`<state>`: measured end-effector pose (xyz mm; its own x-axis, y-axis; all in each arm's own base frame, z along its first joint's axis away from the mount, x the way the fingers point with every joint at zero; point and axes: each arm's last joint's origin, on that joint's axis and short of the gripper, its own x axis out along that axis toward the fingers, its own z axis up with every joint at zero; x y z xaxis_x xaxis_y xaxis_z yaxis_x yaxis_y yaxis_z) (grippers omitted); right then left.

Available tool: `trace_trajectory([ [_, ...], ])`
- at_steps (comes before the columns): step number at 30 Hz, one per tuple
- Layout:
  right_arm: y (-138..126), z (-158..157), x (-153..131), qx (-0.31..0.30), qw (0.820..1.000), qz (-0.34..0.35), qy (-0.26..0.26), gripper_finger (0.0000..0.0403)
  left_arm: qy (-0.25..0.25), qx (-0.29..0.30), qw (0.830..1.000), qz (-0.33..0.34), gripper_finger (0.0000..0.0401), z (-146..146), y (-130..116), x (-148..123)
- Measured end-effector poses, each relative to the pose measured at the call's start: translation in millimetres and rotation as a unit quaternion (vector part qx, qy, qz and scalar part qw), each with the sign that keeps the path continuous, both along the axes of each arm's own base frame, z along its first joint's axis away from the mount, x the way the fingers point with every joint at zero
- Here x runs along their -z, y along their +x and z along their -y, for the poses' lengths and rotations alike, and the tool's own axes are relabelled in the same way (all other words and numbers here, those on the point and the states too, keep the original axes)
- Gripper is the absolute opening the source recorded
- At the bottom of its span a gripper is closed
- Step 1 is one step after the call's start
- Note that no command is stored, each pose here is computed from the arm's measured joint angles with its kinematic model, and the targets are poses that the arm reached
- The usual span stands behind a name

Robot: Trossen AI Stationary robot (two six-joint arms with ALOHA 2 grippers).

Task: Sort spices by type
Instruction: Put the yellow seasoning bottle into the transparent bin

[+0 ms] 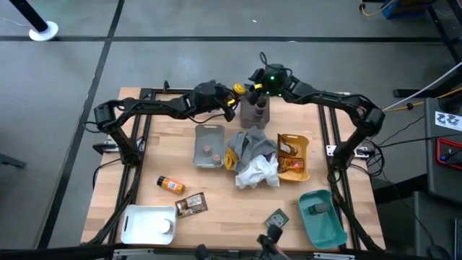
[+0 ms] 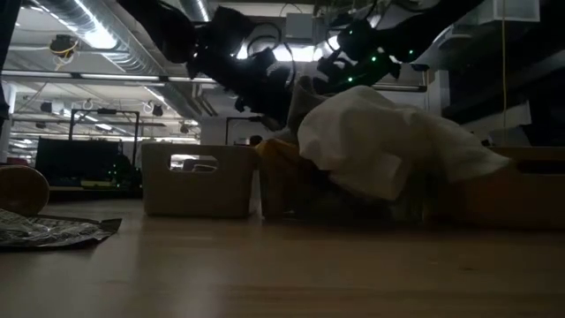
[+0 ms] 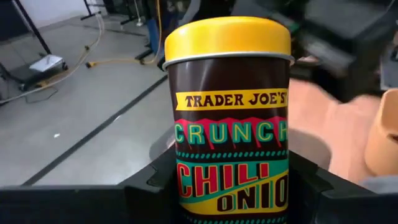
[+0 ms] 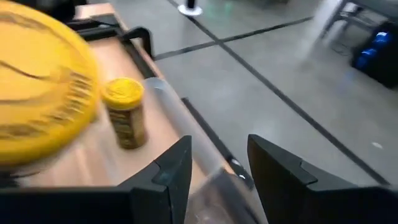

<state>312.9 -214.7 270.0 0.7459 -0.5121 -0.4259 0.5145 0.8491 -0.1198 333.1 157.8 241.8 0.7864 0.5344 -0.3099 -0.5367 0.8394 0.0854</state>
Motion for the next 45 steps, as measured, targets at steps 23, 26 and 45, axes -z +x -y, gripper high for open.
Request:
trace_trajectory([
  [23,23.9,-5.7,24.2,-0.037,0.999,0.003,0.0,0.0156,0.032,-0.005,0.998,-0.052,0.0169,-35.2,1.3,43.7],
  [26,23.6,-6.2,25.2,-0.042,0.999,-0.002,0.006,0.0156,0.03,-0.003,0.998,-0.057,0.0169,-35.1,1.7,46.1],
  [45,23.2,-9.8,24.1,-0.075,0.997,-0.019,0.004,0.0156,0.043,0.008,0.994,-0.103,0.0169,-43.6,7.1,80.9],
])
